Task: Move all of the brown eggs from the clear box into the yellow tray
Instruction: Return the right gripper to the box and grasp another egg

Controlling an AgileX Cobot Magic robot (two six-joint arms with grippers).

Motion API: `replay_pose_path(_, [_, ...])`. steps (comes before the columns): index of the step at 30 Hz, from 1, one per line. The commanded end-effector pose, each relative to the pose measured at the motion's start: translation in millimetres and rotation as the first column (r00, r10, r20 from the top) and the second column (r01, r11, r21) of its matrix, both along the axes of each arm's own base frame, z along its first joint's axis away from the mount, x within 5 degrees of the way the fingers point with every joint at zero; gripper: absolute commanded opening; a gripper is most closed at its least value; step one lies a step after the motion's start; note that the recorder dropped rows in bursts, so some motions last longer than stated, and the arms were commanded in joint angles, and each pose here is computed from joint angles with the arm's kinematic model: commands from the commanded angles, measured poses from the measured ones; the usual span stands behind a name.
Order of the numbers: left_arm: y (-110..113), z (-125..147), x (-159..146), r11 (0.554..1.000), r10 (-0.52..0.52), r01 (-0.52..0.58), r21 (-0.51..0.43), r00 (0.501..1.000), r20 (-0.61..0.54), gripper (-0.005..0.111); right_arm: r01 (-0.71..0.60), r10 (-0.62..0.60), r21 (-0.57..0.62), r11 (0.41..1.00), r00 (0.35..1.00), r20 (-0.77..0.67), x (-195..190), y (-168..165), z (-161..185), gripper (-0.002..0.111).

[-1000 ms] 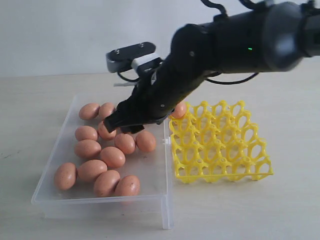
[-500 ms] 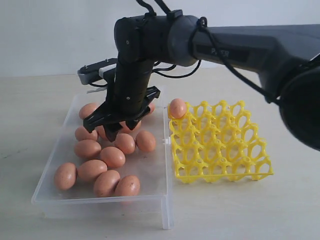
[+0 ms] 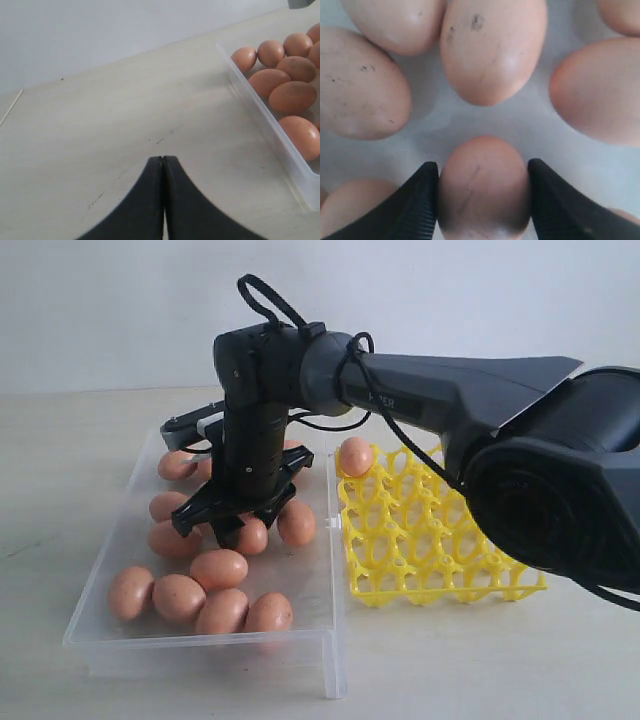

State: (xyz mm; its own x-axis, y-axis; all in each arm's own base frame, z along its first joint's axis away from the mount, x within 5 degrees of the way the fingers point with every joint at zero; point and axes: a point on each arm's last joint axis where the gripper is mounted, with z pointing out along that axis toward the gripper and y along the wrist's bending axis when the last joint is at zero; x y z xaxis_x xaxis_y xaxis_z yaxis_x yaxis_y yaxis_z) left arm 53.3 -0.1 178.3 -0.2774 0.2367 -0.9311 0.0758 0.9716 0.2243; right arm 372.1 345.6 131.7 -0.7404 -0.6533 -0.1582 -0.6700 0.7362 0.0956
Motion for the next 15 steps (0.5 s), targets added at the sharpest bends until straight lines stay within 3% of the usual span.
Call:
replay_pose_path(1, [0,2,0,1.000,-0.001,0.001,-0.006,1.000,0.018,0.000,-0.015,0.015,-0.003,1.000,1.000,0.022,1,0,5,0.033])
replay_pose_path(5, [0,2,0,1.000,-0.001,0.001,-0.006,1.000,0.018,0.000,-0.008,0.004,0.048,0.999,0.996,0.084,6,0,18,0.000])
replay_pose_path(11, [0,2,0,1.000,-0.001,0.001,-0.006,1.000,0.018,0.000,-0.009,-0.059,0.224,0.975,0.955,0.292,4,-7,58,0.000])
replay_pose_path(15, [0,2,0,1.000,-0.001,0.001,-0.006,1.000,0.018,0.000,-0.038,-0.180,0.391,0.919,0.845,0.504,-6,-39,83,0.000])
